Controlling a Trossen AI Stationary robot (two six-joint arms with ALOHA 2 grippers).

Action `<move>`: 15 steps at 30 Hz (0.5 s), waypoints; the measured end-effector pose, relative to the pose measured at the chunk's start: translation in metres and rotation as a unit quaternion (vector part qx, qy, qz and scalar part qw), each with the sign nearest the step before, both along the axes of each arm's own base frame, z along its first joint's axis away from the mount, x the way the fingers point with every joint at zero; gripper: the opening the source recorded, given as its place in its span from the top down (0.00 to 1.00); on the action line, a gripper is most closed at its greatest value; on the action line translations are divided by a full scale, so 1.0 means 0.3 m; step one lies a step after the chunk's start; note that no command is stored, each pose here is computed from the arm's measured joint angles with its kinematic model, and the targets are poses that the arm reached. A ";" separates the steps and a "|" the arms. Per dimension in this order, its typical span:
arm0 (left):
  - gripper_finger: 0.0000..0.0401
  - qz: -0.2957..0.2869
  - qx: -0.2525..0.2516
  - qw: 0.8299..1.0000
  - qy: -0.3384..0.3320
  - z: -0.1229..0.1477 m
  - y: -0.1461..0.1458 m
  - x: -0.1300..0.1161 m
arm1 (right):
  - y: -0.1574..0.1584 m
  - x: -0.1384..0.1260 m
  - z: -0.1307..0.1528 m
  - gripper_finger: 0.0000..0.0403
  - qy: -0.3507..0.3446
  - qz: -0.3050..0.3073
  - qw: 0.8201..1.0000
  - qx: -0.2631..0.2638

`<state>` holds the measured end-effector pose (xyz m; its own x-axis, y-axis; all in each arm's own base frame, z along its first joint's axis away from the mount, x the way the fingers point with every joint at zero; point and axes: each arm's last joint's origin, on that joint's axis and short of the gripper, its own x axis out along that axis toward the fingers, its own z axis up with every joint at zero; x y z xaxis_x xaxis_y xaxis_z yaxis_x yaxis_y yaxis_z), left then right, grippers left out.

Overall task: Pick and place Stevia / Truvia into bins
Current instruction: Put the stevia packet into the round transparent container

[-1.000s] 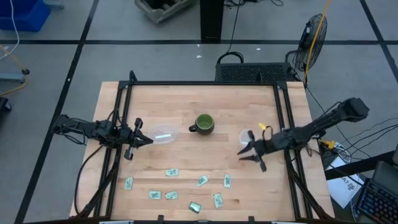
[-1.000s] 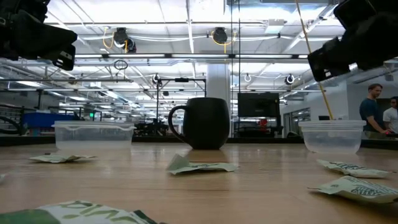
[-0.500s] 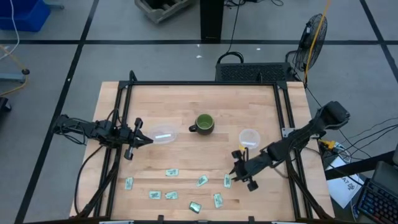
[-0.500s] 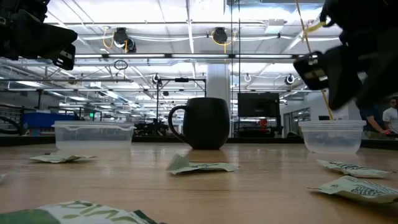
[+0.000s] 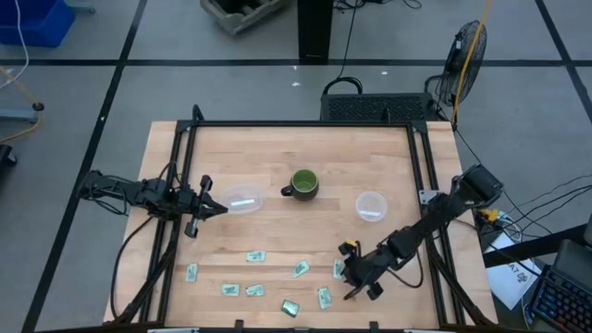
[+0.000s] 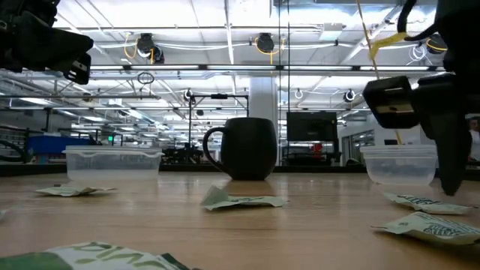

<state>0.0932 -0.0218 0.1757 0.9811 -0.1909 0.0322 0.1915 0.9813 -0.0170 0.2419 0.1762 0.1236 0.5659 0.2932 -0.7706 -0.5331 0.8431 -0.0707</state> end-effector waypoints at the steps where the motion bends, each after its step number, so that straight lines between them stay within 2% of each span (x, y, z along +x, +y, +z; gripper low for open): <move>1: 0.94 0.000 0.000 1.000 0.000 0.000 0.000 0.000 | 0.003 0.005 0.002 0.75 -0.002 0.004 1.000 0.001; 15: 0.94 0.000 0.000 1.000 0.000 0.000 0.000 0.000 | -0.004 0.036 -0.040 0.75 0.007 0.015 1.000 0.015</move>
